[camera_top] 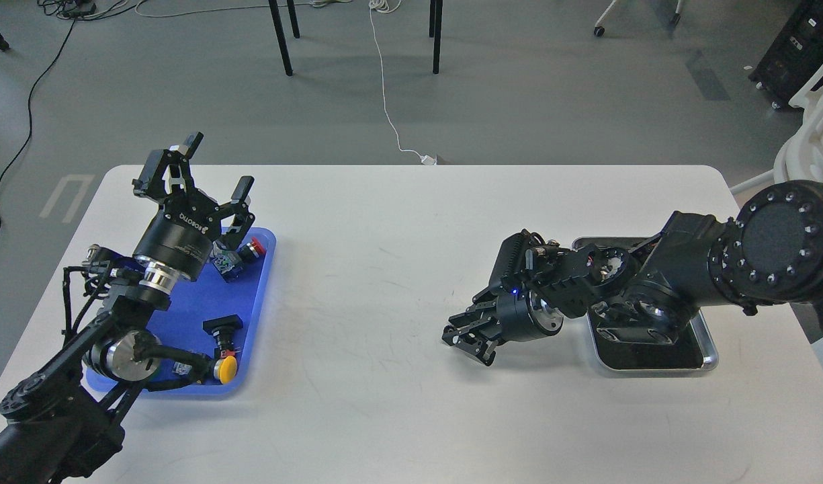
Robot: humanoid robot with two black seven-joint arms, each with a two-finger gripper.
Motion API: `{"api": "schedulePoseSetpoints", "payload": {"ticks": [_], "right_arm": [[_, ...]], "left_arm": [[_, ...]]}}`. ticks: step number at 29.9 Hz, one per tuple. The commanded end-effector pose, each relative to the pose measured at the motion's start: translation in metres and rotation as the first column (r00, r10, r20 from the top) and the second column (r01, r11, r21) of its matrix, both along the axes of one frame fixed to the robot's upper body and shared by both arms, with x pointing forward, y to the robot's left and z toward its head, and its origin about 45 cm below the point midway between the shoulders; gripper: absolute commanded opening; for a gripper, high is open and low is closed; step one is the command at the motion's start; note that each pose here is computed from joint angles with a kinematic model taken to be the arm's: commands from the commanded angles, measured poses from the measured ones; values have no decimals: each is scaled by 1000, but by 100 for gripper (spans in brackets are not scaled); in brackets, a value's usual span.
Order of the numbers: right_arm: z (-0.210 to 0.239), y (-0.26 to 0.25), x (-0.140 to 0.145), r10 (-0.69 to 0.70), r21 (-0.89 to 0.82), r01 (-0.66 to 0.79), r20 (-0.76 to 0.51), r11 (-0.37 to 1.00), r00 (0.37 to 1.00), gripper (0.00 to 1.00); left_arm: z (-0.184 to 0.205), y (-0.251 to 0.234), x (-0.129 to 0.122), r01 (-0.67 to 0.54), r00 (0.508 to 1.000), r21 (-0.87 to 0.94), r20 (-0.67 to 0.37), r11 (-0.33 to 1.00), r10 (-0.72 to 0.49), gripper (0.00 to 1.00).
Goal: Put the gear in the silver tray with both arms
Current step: 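Reach the right gripper down to the black gear on the table, then close the right gripper on the gear and lift it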
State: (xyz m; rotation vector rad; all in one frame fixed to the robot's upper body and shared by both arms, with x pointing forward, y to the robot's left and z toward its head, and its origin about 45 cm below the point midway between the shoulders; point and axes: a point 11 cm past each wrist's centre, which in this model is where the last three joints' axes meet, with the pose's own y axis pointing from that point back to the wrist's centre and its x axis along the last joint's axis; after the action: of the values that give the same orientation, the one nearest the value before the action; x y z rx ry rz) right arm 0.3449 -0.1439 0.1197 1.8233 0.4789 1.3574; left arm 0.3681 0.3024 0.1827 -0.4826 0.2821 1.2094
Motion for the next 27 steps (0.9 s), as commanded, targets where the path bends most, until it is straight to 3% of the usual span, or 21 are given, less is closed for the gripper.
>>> {"api": "schedulePoseSetpoints", "payload": {"ticks": [1,14,21,27], "right_arm": [[0,0,0,0,0,0,-1,1000,1000,22],[2,0,1,1,-1,-1,3,1000,1000,18],[25,8,14,17,7,-17,47,1000,999,18],[52,-36,26,-77,7,77,64,997,995,18]], "left_arm": [[0,0,0,0,1000,-2,1,1000,0,98],[-1,-3,0,2,1000,-8,0,1000,-2,98],[0,-5,0,7,1000,-12,1,1000,-7,98],[0,-6,1,10,1000,-11,2,1000,-10,98]]}}
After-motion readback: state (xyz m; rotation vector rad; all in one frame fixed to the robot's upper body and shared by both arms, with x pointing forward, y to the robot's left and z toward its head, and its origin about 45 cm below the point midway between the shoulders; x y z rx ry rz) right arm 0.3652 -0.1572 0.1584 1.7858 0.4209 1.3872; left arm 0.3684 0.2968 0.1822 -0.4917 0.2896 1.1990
